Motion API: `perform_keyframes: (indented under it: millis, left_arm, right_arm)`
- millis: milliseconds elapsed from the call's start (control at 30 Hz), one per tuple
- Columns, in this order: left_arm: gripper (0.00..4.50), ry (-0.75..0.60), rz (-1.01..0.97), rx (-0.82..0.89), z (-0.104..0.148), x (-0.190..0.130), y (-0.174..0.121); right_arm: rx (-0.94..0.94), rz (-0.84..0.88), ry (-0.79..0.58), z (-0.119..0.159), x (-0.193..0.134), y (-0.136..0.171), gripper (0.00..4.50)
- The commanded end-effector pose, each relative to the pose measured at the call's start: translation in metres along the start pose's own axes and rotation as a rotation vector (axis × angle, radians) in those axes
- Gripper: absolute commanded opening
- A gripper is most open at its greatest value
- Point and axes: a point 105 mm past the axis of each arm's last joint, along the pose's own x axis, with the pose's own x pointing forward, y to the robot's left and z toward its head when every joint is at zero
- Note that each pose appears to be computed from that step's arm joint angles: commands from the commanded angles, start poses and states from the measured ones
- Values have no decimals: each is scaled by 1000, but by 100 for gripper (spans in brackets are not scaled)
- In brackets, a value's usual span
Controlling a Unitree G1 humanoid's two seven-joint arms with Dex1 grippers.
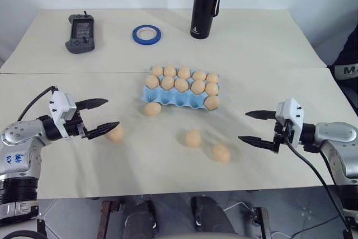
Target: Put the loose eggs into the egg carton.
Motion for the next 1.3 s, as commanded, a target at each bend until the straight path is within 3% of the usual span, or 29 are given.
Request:
perform_keyframes:
  millis: [33, 267, 400, 767, 1000, 1300]
  left_arm:
    - [446, -33, -18, 15, 6, -1, 0]
    - [446, 7, 63, 1, 5, 1, 6]
    - [446, -23, 12, 15, 11, 2, 2]
    - [446, -116, -250, 81, 22, 30, -27]
    - [446, -122, -308, 85, 17, 40, -32]
    - [446, -139, -345, 62, 14, 34, -40]
  right_arm:
    - [-47, -28, -33, 16, -8, -2, 450]
    - [-41, -66, -50, 24, -7, -7, 450]
    - [-41, -106, -62, 32, -10, -3, 450]
    - [80, -25, 19, 43, -5, 75, 450]
    - [96, -42, 99, 10, 6, 81, 450]
    - [91, -36, 99, -28, 27, 72, 450]
